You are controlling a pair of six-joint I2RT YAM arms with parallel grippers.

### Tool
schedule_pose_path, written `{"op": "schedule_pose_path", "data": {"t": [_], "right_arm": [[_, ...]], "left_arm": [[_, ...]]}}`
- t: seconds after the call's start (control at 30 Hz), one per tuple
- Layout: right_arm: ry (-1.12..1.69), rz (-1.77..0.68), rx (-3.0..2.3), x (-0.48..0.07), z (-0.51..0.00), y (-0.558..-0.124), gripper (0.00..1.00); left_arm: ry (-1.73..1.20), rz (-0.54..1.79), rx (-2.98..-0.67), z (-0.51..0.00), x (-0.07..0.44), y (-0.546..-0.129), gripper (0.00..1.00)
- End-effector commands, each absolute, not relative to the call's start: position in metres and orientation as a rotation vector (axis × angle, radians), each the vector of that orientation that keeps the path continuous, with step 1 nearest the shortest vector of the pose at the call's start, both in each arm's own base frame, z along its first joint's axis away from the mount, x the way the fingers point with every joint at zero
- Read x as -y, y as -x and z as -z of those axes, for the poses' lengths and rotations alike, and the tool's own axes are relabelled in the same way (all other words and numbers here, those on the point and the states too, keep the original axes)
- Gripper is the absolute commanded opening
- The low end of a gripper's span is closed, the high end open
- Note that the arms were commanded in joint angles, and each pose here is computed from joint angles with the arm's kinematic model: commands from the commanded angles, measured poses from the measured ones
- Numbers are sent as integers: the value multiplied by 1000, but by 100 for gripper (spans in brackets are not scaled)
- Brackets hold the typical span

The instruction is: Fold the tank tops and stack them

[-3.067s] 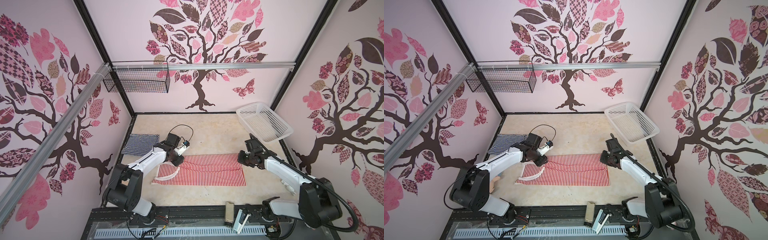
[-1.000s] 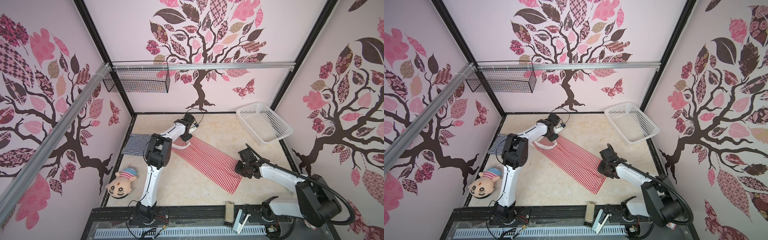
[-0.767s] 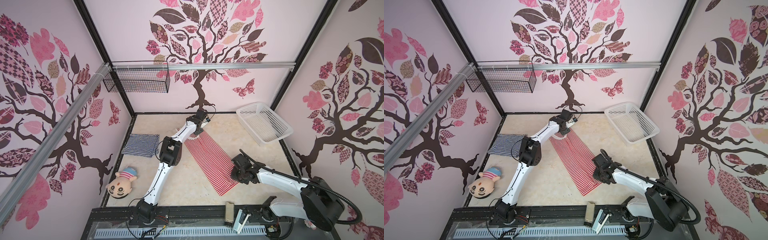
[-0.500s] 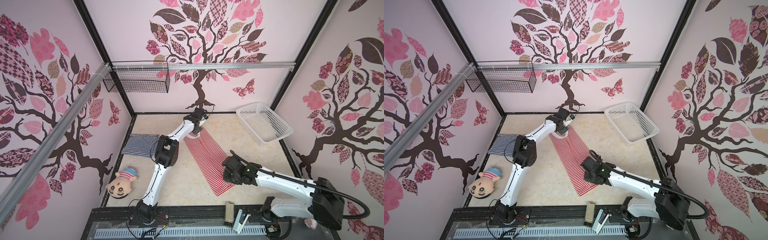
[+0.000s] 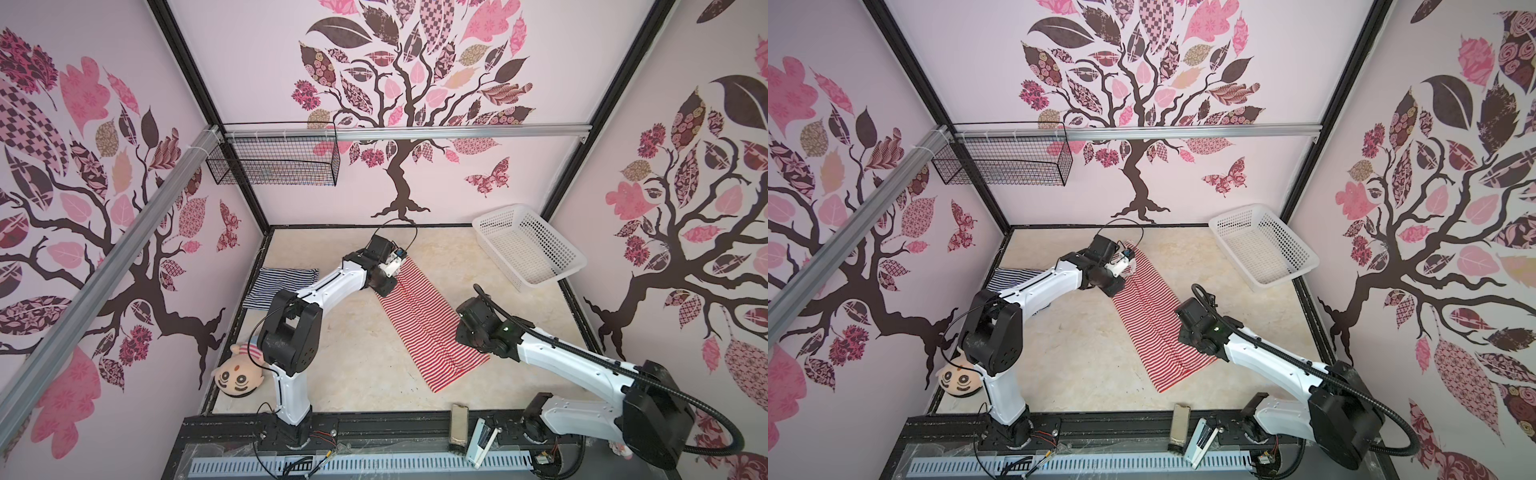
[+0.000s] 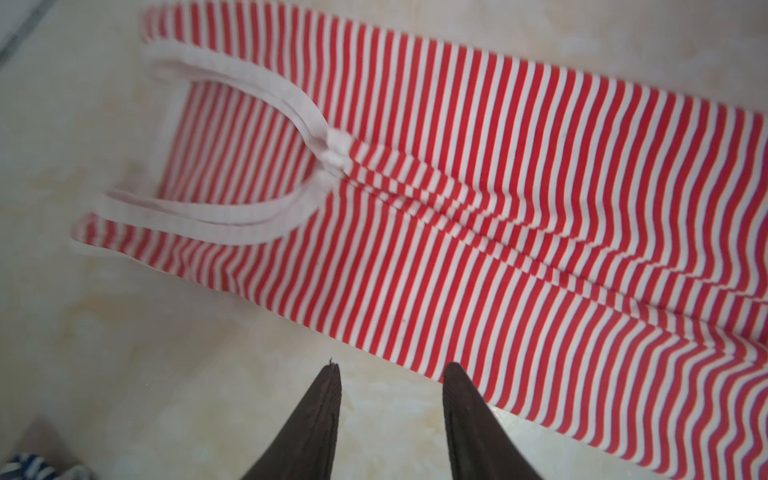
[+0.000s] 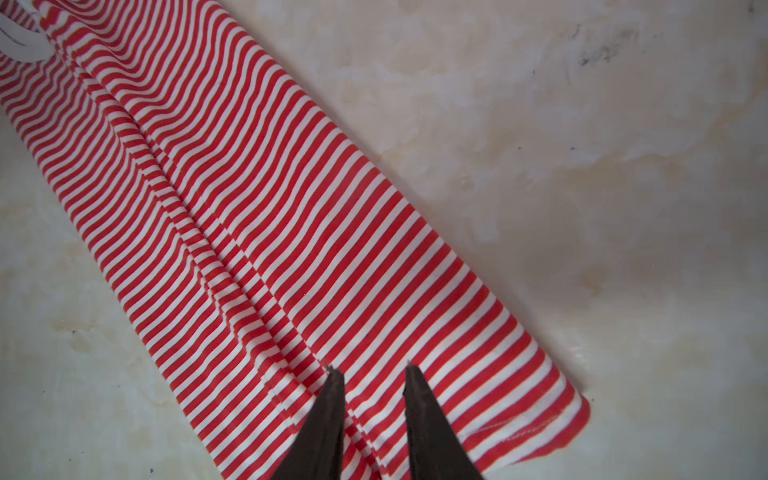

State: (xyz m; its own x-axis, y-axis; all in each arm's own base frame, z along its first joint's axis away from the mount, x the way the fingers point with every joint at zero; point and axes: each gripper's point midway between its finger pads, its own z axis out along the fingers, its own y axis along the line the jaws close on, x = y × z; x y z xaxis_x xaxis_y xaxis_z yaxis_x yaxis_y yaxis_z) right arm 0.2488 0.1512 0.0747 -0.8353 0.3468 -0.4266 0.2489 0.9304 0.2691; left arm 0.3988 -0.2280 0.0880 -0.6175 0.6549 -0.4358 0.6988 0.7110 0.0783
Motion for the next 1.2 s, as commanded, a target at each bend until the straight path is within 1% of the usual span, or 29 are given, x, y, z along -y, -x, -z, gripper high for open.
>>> {"op": "schedule_pose_path", "data": {"t": [0.0,0.17,0.4,0.5,0.6,0.73,0.8,1.0,1.1,1.17], "right_arm": [[-409,-315,-2620,-153,-63,-259,29],[-427,-294,-2673,-150,-40,-255,29],[-441,-384,-2780,-159,-12,-229,29],[-443,-386,-2795,-159,-6,-220,29],[-430,-392,-2805,-165,-3,-211,29],[-379,-416,-2824,-188,-4,-199,29],[-363,-418,-2835,-199,-2,-195,29],[-315,-451,-2861,-233,2,-185,29],[-282,-423,-2872,-243,4,-185,29],[-274,-414,-2874,-245,4,-186,29]], "left_arm": [[-1043,281,-2534,-75,240,-380,44],[-1072,322,-2590,-54,241,-364,44],[-1110,246,-2639,-26,230,-360,44],[-1132,199,-2644,-15,226,-363,44],[-1142,125,-2653,-8,221,-373,43],[-1131,-54,-2648,0,208,-400,43],[-1111,-97,-2659,1,203,-415,43],[-1013,-168,-2676,-5,184,-464,43],[-976,-146,-2679,-14,176,-471,43],[-982,-138,-2676,-18,174,-467,43]]}}
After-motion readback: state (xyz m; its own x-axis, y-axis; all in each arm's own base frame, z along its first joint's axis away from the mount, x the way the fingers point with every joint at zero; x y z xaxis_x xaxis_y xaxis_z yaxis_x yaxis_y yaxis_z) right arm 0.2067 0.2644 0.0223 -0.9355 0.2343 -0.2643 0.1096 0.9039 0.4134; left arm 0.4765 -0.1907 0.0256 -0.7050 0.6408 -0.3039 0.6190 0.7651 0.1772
